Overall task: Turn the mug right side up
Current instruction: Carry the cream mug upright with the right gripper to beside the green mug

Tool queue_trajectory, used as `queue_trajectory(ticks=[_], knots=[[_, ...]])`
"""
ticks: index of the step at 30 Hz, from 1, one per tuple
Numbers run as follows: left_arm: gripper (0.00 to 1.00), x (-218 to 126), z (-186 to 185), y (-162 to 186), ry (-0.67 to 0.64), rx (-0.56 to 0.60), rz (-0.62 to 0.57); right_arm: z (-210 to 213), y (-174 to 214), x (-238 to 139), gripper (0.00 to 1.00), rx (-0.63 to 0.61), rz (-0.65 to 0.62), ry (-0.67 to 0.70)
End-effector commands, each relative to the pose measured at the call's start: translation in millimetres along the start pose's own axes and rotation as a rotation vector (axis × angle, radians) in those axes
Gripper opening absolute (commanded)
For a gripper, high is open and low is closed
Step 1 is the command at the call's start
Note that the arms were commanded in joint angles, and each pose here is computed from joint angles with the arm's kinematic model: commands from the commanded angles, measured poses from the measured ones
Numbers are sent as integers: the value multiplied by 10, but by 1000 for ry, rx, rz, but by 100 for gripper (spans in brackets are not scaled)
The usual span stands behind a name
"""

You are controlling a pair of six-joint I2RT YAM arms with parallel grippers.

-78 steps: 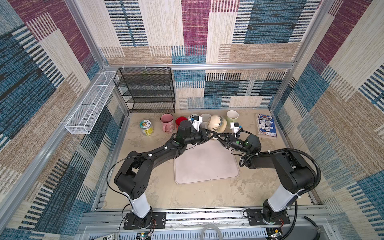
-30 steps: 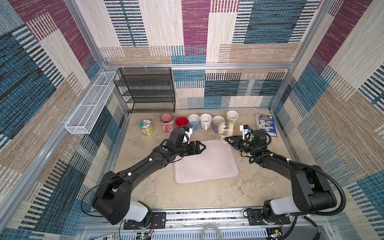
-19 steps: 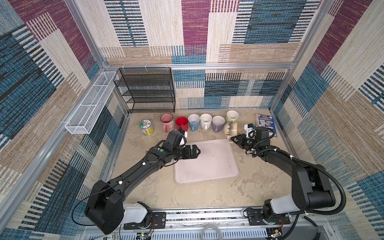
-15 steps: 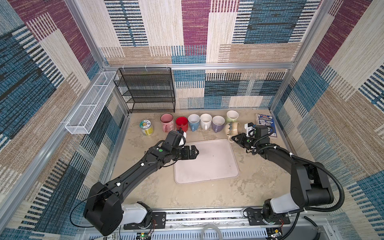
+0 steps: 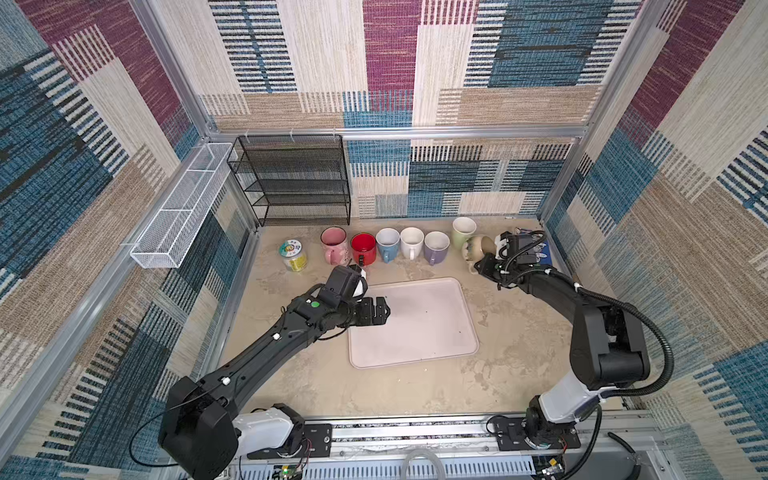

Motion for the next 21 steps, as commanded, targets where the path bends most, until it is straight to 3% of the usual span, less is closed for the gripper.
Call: queue_trajectory(ticks=[1,15,21], knots=[[100,9,23,39,-14,19,11,60,-137,-25,0,-39,-64,-1],[100,31,17,57,4,17,14,-214,-388,-19,0,-46,-102,172],[100,28,12,55,8,18,11,-275,-582,69,0,-113,-127,319]])
Point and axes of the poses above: each gripper's point midway between its finger pads, its own x axis out along the fingers, its own z axis along the line the jaws close on, y = z × x, the point moved 8 cm from there along -x, back along the fingers, and after that the axes turned 14 degrees about x, right-handed, at the moved point
